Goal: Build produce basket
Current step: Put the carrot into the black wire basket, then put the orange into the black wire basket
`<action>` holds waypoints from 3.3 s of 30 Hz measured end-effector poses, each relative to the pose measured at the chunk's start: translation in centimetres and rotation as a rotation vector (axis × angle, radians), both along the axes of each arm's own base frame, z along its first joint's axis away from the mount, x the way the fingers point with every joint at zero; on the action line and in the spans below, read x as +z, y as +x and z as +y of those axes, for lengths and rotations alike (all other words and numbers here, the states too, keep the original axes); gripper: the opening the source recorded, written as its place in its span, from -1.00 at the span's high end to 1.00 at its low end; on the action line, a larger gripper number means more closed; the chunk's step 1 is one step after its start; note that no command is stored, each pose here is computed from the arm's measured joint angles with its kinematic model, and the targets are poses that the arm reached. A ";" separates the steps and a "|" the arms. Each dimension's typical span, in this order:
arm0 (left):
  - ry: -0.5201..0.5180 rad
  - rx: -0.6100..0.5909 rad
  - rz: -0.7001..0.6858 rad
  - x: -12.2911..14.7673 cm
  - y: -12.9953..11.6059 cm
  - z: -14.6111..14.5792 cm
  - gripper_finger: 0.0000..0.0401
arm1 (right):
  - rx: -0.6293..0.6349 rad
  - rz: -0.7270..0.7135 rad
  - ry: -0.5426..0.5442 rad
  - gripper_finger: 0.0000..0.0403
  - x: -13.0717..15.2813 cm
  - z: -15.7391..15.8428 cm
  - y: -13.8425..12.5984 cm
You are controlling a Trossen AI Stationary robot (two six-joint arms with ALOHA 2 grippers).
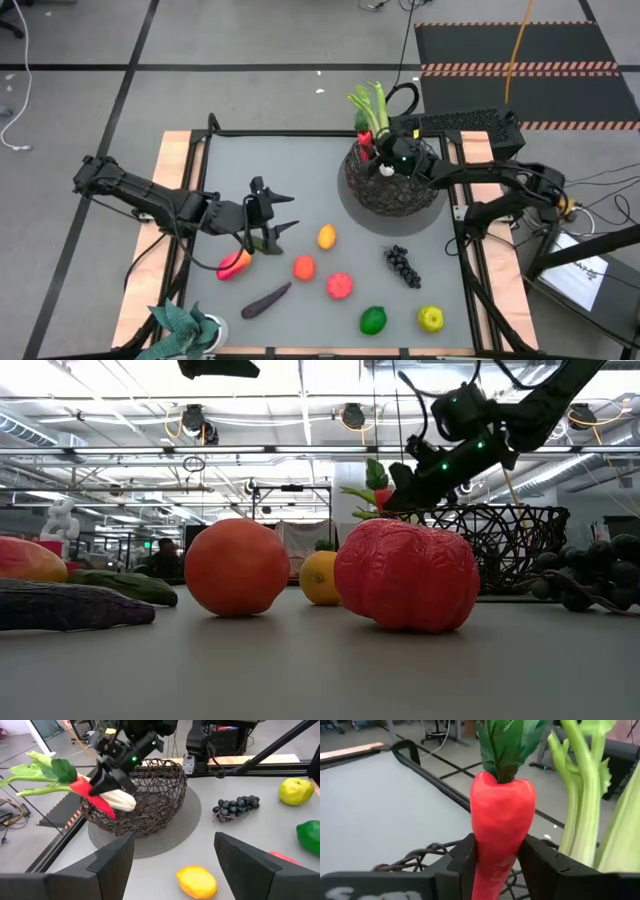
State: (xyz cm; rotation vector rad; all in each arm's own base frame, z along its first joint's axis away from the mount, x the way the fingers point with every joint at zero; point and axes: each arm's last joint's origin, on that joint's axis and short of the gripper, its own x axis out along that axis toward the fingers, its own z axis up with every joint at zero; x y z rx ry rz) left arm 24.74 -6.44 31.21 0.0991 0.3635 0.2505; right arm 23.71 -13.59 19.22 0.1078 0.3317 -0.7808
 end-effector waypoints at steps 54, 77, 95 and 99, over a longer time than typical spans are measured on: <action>-0.096 -0.065 0.101 -2.4 1.6 -0.8 -0.37 | 0.451 -0.214 0.047 -0.06 6.2 12.2 -0.9; -0.125 -0.108 0.230 -7.4 2.6 -6.8 -0.38 | 0.449 -0.308 0.020 -0.06 6.7 20.4 -1.9; -0.172 -0.250 0.111 -6.4 0.5 -11.6 -0.54 | 0.494 -0.234 -0.061 -0.07 6.2 21.0 -1.7; -0.149 -0.255 0.121 -6.6 -0.4 -12.5 -0.80 | 0.507 -0.222 -0.117 -0.07 6.4 20.9 -1.7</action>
